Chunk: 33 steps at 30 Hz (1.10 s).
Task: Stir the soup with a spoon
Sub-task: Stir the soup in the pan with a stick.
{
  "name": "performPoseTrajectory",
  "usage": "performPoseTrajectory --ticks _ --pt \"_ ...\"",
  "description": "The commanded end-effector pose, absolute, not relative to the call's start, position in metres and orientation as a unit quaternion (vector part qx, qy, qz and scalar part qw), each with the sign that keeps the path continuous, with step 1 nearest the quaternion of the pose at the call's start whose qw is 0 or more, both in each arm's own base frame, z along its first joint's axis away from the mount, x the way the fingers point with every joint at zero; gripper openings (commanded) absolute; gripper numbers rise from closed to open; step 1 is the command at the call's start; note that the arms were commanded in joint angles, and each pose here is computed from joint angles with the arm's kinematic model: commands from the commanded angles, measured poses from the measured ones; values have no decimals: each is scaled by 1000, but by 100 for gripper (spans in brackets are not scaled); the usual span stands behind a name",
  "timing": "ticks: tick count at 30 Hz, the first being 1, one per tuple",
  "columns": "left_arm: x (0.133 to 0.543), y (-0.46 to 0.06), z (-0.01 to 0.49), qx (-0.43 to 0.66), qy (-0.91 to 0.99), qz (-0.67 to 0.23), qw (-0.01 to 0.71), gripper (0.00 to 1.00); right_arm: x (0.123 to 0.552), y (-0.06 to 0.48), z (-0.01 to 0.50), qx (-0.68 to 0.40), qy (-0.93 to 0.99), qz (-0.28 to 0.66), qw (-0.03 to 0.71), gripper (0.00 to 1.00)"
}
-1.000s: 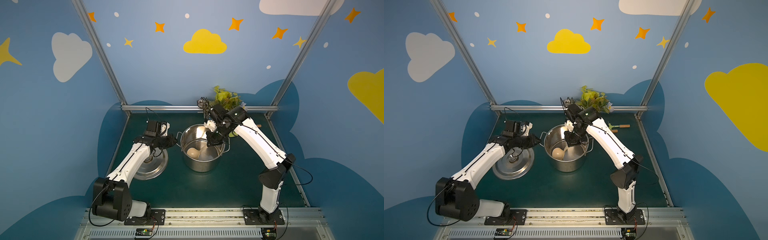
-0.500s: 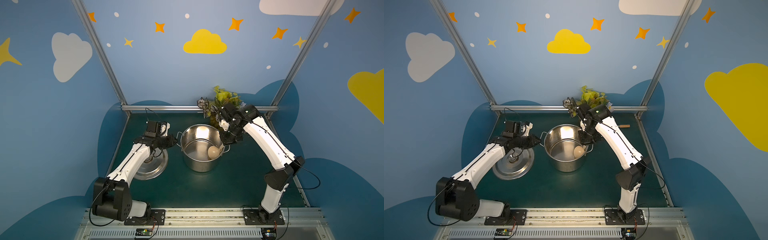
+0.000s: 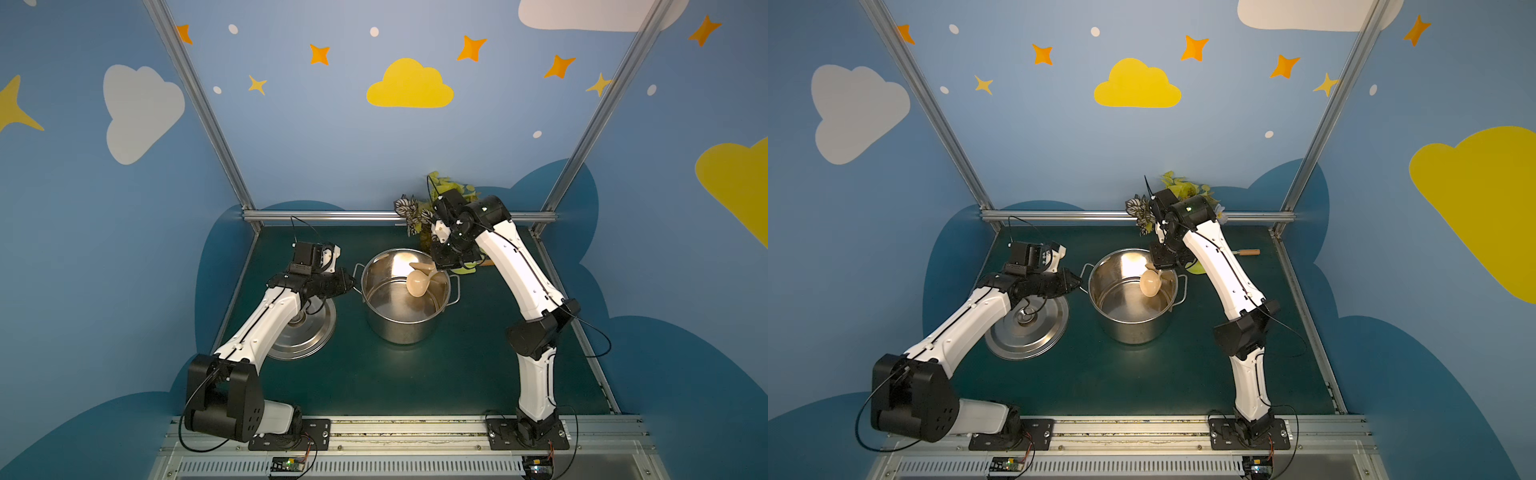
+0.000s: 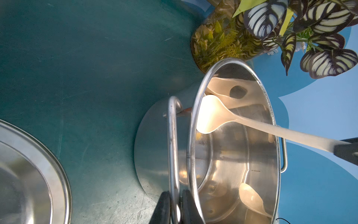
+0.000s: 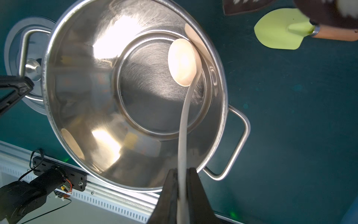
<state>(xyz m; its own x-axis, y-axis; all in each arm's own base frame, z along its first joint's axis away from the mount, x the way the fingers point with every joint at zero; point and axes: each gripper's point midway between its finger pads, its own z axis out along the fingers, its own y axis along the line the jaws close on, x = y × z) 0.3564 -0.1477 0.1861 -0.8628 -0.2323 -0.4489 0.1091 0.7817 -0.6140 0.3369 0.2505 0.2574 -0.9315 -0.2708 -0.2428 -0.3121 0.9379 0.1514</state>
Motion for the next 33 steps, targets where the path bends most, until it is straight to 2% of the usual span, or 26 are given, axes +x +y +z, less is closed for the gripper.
performPoseTrajectory --ticks 1,7,13,18,26,33 --pt "349 -159 182 -10 905 -350 243 16 338 271 263 -170 969 131 121 0" --pt "349 -162 182 -3 903 -357 241 16 338 305 266 -180 958 178 132 0" --pt "348 -165 181 9 900 -363 242 15 312 344 270 -216 944 220 119 0" --pt "348 -166 181 12 897 -367 245 15 285 354 271 -246 938 223 99 0" --pt "347 -166 183 18 895 -369 250 16 246 315 264 -245 957 149 53 0" --pt "344 -165 183 23 895 -368 252 15 240 259 258 -212 973 59 63 0"
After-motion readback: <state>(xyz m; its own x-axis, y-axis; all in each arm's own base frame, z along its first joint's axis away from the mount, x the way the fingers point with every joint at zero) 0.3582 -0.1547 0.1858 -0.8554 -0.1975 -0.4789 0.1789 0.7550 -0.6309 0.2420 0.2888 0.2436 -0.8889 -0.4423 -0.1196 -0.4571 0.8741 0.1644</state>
